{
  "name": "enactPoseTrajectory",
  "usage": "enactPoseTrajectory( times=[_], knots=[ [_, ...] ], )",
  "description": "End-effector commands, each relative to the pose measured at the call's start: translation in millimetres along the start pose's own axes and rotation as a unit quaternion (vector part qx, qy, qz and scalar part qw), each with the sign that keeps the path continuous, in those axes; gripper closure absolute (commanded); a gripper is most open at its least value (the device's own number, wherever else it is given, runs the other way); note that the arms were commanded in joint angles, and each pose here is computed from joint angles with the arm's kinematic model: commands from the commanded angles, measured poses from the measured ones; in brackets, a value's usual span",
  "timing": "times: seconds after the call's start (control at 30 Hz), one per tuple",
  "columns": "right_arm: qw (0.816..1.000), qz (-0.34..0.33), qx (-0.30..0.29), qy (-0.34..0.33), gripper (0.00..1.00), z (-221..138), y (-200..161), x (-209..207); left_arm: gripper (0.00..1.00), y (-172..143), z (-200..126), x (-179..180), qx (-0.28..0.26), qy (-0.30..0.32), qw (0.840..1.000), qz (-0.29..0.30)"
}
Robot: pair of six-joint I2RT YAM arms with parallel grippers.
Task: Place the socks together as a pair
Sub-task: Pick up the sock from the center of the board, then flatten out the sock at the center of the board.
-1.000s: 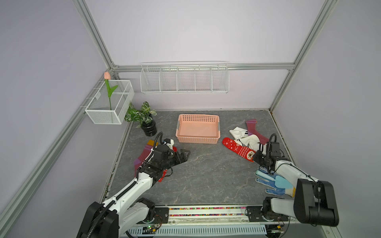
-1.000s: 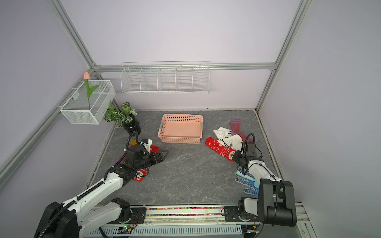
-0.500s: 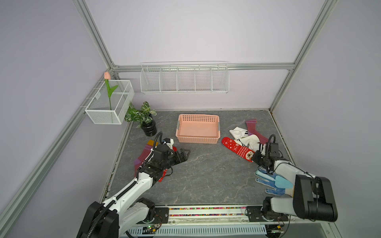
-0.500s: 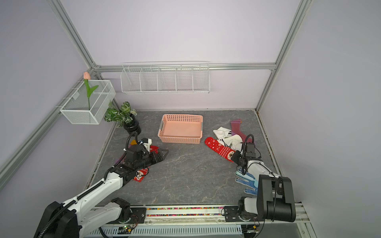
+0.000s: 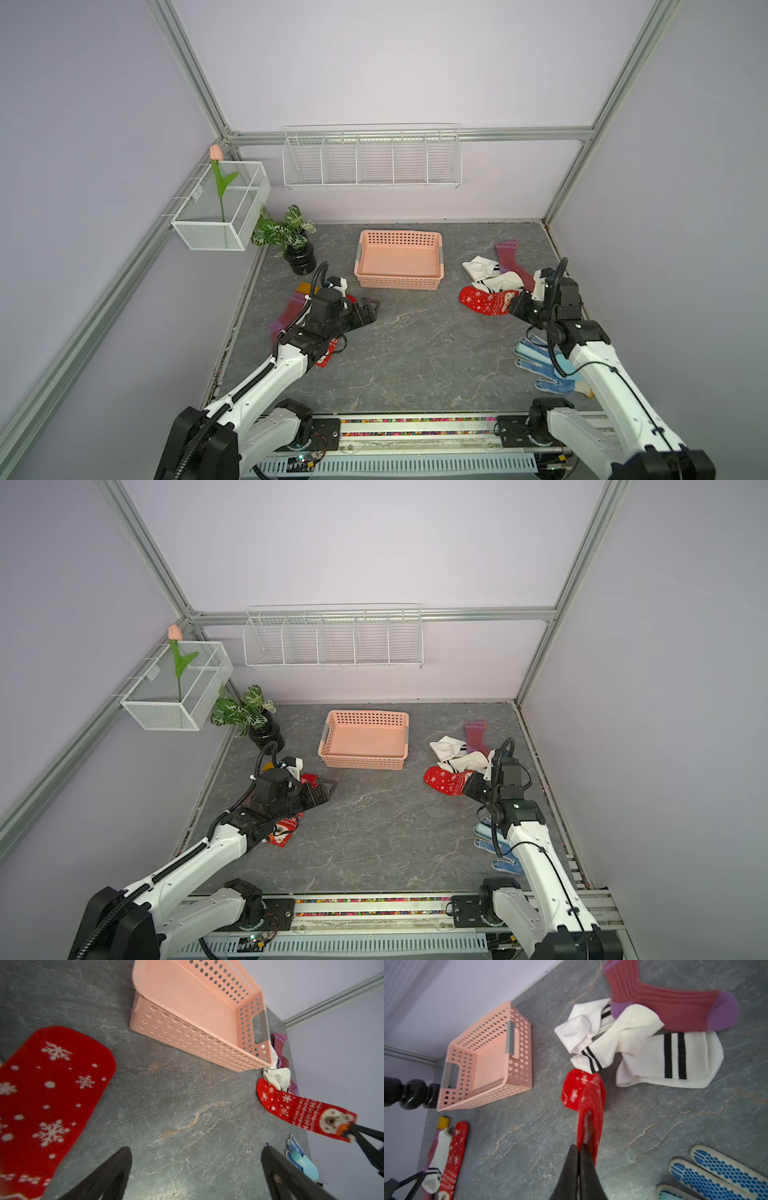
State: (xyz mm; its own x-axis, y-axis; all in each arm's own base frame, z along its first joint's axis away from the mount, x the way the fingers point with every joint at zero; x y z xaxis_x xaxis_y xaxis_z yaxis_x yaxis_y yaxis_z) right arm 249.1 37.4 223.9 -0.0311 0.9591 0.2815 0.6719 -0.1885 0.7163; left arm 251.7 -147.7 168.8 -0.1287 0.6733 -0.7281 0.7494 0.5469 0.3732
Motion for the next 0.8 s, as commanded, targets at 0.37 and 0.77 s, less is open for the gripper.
enactPoseTrajectory(
  times=[0.37,0.77],
  knots=[
    [0.988,-0.060,0.054,0.129,0.93,-71.9,-2.0,76.2,0.03,23.6,-21.3,12.2,-0.078,0.100,0.991,-0.033],
    [0.917,-0.222,0.032,0.330,0.93,-73.9,-9.8,287.8,0.04,52.9,-87.2,52.8,-0.221,0.145,0.958,-0.115]
  ],
)
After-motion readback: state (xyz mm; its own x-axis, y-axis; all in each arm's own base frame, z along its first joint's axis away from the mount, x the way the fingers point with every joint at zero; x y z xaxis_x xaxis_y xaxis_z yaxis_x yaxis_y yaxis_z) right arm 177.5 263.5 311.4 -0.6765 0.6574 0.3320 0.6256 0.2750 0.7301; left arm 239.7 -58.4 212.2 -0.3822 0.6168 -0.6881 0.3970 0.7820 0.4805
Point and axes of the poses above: each gripper's point midway between its finger pads, its own z axis out along the fingers, its own x axis along the line the jaws close on, y = z × x, the point moved 5 cm from there along -z, back along the fingers, and after that the axes turned 15 degrees about -z, right-handed, at the moved point
